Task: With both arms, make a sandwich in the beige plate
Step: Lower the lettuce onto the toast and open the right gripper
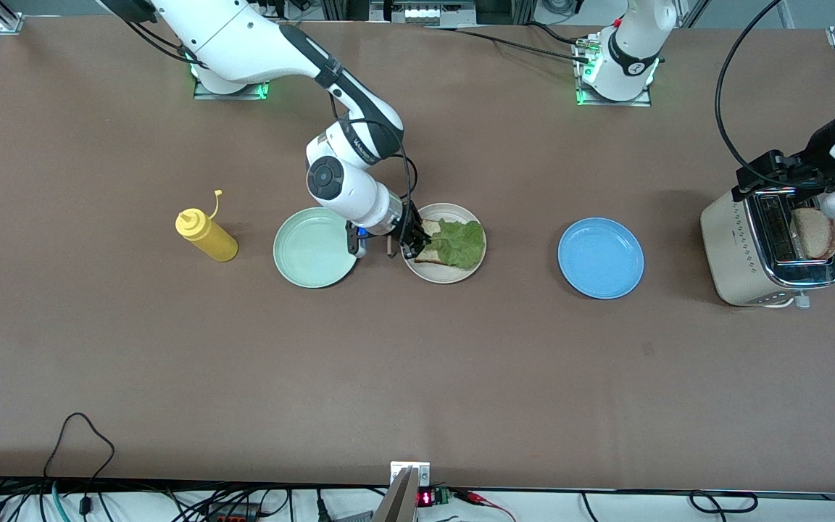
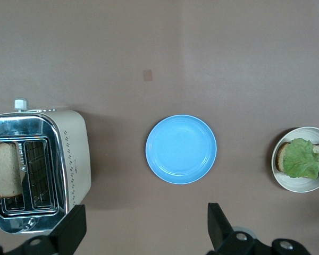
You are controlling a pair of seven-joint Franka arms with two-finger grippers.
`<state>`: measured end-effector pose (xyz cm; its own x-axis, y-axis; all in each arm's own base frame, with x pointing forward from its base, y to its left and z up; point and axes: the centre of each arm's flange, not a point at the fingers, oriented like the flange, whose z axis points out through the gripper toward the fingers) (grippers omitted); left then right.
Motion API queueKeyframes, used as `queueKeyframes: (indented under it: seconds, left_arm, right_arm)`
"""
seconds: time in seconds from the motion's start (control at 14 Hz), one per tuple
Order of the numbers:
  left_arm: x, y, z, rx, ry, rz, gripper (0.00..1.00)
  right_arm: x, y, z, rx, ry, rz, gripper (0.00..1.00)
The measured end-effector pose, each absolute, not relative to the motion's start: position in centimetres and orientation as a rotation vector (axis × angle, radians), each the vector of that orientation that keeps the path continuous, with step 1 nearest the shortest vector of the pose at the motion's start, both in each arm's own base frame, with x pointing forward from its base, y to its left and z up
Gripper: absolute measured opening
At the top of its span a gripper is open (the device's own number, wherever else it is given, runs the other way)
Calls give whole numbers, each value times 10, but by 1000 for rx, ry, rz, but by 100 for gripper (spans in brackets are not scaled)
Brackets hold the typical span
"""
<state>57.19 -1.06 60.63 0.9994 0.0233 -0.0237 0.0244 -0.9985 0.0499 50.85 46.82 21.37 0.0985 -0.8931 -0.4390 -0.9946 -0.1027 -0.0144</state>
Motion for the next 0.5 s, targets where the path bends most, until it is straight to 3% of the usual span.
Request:
queueKeyframes:
  seconds: [0.14,0.36,0.5]
  left_arm:
    - [572,-11,606,3091,35,-38,100]
    - [571,-11,606,3091,35,-43,100]
    - [571,-11,606,3091,35,-43,100]
  right_arm:
    - [507,469,208,-2077,1867,468,28]
    - [508,468,207,-2095,1839,458,41]
    - [514,466,212,-2109,1789,430,59]
